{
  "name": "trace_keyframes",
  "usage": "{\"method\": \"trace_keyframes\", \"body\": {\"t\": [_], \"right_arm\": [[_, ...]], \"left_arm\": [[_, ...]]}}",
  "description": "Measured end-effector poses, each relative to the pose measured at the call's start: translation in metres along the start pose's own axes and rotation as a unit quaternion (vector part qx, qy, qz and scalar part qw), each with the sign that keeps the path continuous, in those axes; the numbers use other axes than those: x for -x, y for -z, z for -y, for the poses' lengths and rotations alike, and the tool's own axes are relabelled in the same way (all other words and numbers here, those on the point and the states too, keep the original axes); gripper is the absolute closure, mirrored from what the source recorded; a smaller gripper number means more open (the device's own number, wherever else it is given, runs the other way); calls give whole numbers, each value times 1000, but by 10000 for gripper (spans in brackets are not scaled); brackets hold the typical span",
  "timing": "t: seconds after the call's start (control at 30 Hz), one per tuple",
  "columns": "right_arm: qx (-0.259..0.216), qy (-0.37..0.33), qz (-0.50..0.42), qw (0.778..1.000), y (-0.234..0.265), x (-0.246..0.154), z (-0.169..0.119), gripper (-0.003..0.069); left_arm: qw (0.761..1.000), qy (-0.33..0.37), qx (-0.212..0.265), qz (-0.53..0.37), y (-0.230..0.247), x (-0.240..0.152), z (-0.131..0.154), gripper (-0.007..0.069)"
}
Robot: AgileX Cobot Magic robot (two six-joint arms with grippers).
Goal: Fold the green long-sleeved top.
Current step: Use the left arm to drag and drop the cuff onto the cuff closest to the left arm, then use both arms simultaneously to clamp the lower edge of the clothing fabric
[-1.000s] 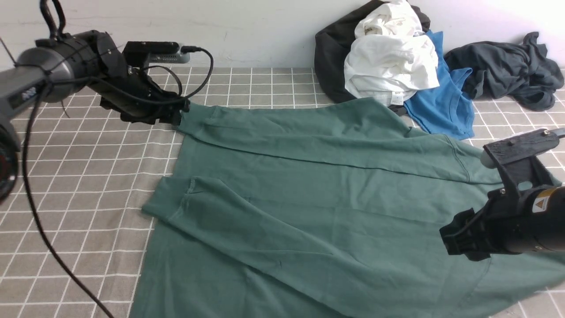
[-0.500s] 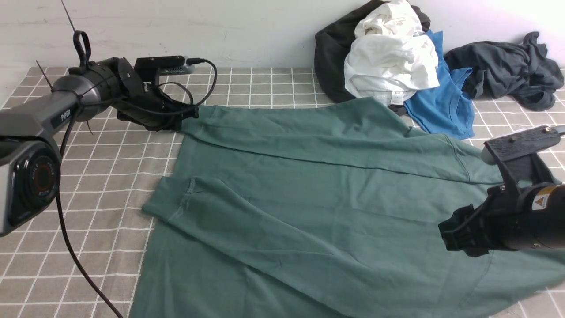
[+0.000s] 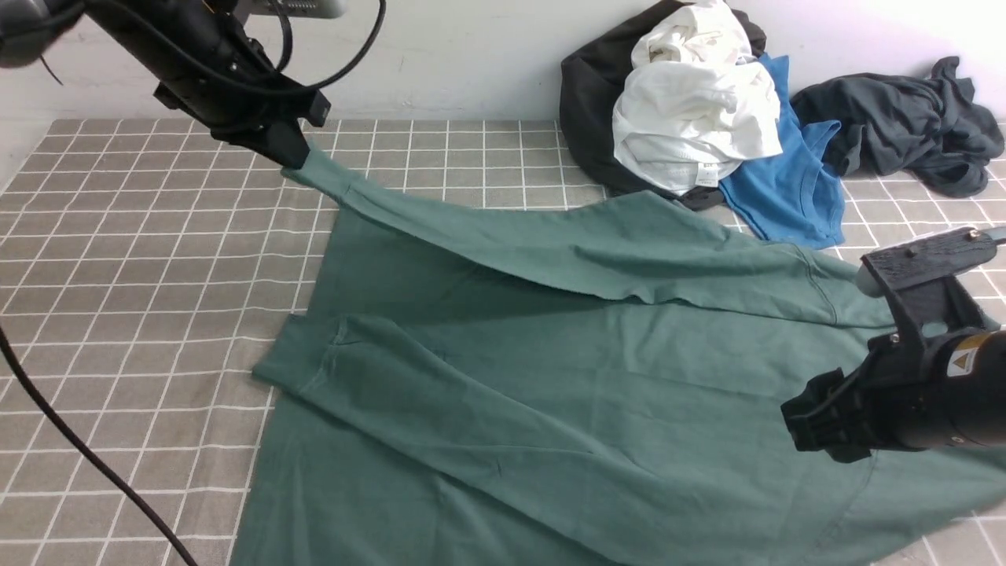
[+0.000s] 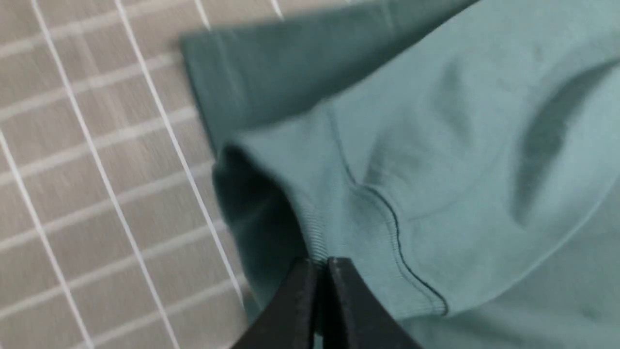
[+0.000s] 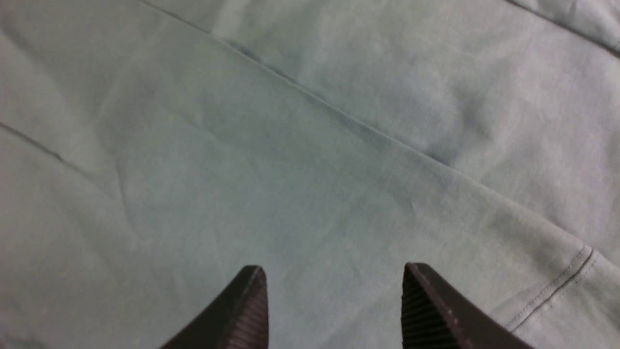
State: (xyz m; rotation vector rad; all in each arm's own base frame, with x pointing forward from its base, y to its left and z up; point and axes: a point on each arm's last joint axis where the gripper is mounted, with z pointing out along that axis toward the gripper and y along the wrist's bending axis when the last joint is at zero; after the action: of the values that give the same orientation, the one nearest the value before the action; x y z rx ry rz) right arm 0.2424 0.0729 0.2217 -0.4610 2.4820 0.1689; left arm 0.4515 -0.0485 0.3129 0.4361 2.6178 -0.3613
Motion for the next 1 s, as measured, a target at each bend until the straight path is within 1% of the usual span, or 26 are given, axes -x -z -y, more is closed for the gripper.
{"method": "trace_keyframes", "body": {"t": [0.07, 0.23, 0.27, 0.3, 0.37, 0.4, 0.5, 0.6, 0.63, 0.67, 0.73, 0.77, 0.83, 0.87, 0.9, 0.97, 1.0], "right_arm": [[2, 0, -8, 1000, 0, -1, 0, 302], [10, 10, -36, 999, 8, 7, -1, 302], [10, 12, -38, 999, 9, 8, -1, 302], [10, 16, -45, 999, 10, 8, -1, 302], [11, 17, -51, 998, 10, 7, -1, 302], [11, 16, -53, 998, 10, 7, -1, 302], [13, 13, -55, 998, 10, 7, -2, 302], [17, 7, -55, 998, 11, 7, -2, 302], [23, -2, -59, 998, 11, 7, -4, 302], [24, -3, -60, 998, 11, 6, -4, 302], [38, -9, -79, 996, 12, 3, -7, 302], [42, -8, -82, 996, 13, 2, -7, 302], [55, 1, -83, 995, 18, 1, -10, 304], [60, 4, -79, 995, 21, 2, -11, 307], [67, 9, -70, 995, 25, 2, -12, 312], [76, 21, -56, 995, 31, 4, -15, 320], [82, 27, -49, 995, 33, 5, -16, 326]], "left_arm": [[1000, 2, 6, -10, 7, -6, 3, 626], [995, 16, 25, -98, 3, -54, 19, 626], [994, 14, 24, -103, 2, -56, 20, 626], [990, 11, 27, -142, -3, -80, 28, 626], [984, 8, 27, -174, -7, -102, 36, 626], [982, 6, 31, -185, -9, -114, 40, 626], [980, -8, 42, -194, -15, -134, 45, 618], [978, -14, 49, -201, -21, -143, 45, 587], [977, -12, 54, -204, -23, -147, 44, 542], [977, -11, 54, -204, -23, -147, 44, 536], [977, 6, 60, -206, -17, -149, 46, 453], [976, 12, 61, -207, -13, -150, 47, 424], [977, 12, 62, -206, -3, -157, 55, 347], [976, 5, 61, -208, 0, -164, 60, 323], [976, -10, 57, -212, 1, -172, 69, 291], [973, -55, 46, -221, -1, -190, 85, 255], [968, -96, 38, -229, -4, -203, 95, 235]]}}
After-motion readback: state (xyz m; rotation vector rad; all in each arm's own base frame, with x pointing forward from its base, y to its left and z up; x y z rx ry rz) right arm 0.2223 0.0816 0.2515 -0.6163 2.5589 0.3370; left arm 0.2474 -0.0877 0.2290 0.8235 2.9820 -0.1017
